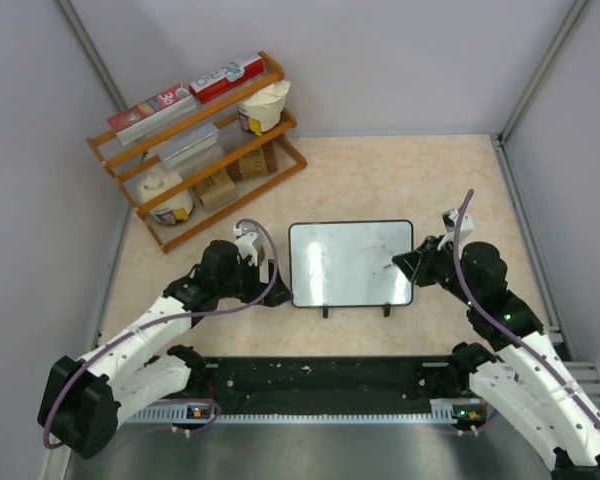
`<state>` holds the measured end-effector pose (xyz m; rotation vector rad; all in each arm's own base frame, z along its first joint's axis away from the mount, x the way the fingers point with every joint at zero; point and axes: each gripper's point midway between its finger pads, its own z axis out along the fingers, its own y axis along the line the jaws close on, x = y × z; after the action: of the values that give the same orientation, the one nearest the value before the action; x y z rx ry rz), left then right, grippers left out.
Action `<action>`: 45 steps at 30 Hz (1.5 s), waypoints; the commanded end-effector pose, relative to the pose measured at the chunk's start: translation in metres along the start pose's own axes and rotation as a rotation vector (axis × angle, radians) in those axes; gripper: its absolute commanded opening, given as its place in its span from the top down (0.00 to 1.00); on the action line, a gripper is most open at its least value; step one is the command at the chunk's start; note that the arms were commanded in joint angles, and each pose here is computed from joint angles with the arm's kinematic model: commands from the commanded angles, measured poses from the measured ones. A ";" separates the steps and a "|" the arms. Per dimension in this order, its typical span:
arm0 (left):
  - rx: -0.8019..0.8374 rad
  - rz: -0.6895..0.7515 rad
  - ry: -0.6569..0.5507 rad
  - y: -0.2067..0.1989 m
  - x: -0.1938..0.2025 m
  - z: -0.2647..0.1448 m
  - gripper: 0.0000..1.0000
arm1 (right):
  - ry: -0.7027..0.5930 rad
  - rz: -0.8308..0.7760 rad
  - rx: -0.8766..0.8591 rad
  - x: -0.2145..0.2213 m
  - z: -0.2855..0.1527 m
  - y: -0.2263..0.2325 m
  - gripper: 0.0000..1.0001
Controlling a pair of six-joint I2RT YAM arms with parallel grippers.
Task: Write a sentence on the whiteboard
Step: Hold the whiteboard on the whiteboard stand.
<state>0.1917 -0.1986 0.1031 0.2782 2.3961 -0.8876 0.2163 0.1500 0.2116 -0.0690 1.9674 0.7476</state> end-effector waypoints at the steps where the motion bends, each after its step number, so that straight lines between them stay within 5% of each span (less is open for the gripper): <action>1: 0.104 0.015 -0.119 -0.013 -0.018 0.009 0.01 | -0.084 -0.036 -0.066 -0.014 -0.007 0.013 1.00; 45: 0.142 -0.023 -0.106 0.016 -0.017 0.007 0.01 | -0.074 -0.040 -0.128 0.002 -0.005 0.016 1.00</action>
<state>0.2105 -0.1902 0.0899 0.2049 2.3229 -1.0493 0.2036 0.1555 0.2066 -0.1279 1.9039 0.8152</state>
